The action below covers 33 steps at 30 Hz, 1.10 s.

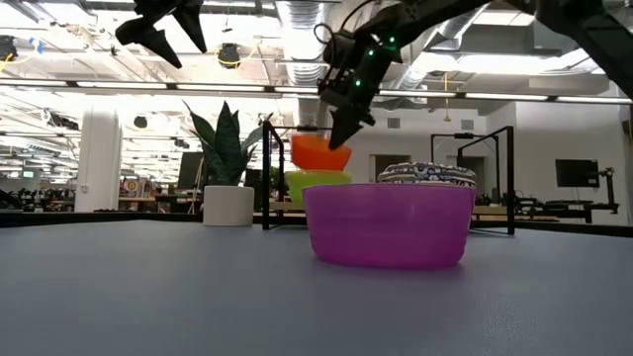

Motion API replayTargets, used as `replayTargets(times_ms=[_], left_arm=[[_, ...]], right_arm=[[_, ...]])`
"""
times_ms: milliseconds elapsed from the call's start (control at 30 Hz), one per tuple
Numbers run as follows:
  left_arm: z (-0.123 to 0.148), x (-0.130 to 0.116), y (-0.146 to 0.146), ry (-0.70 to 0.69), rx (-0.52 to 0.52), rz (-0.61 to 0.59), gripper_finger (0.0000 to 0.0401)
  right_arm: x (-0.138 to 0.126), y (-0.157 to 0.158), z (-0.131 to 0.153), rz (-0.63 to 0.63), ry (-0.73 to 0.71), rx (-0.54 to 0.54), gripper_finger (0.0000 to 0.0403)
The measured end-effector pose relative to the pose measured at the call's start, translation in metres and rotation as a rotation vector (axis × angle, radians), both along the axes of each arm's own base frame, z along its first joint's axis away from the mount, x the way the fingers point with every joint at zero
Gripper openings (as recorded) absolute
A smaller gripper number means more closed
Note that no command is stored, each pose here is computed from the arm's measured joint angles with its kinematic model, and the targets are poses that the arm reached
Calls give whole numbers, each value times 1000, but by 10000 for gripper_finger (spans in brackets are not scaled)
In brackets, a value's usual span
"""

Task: Place and stack bowls onto a shelf
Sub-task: Stack the orange transparent bowl on top of the yellow transparent bowl on the shelf

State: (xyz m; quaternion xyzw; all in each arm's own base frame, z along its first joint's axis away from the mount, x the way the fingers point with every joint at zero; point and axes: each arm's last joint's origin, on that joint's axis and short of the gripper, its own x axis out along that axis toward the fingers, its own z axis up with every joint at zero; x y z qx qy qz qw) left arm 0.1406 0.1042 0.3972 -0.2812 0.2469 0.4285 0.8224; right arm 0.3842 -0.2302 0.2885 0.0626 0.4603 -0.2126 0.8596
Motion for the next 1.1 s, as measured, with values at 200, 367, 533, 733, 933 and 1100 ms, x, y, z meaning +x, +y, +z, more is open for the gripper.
replayTargets(times_ms=[200,367,533,733,933,1100], left_arm=[[0,0,0,4,1,10,300],[0,-1,0,2,2,31,300],[0,-1,0,2,1,30,300],[0,-1,0,2,1,30,300],[0,-1,0,3,2,30,300],[0,-1,1,8,9,40,300]], right_arm=[[-1,-5,-9,19,17,45,24],[-1,-8,-14,38,22,75,73],[-1,-10,-16,68,2,97,106],[-1,-14,-13,59,-31,81,156],[-6,-16,2,50,-81,48,194],[0,-8,28,33,-209,-48,171]])
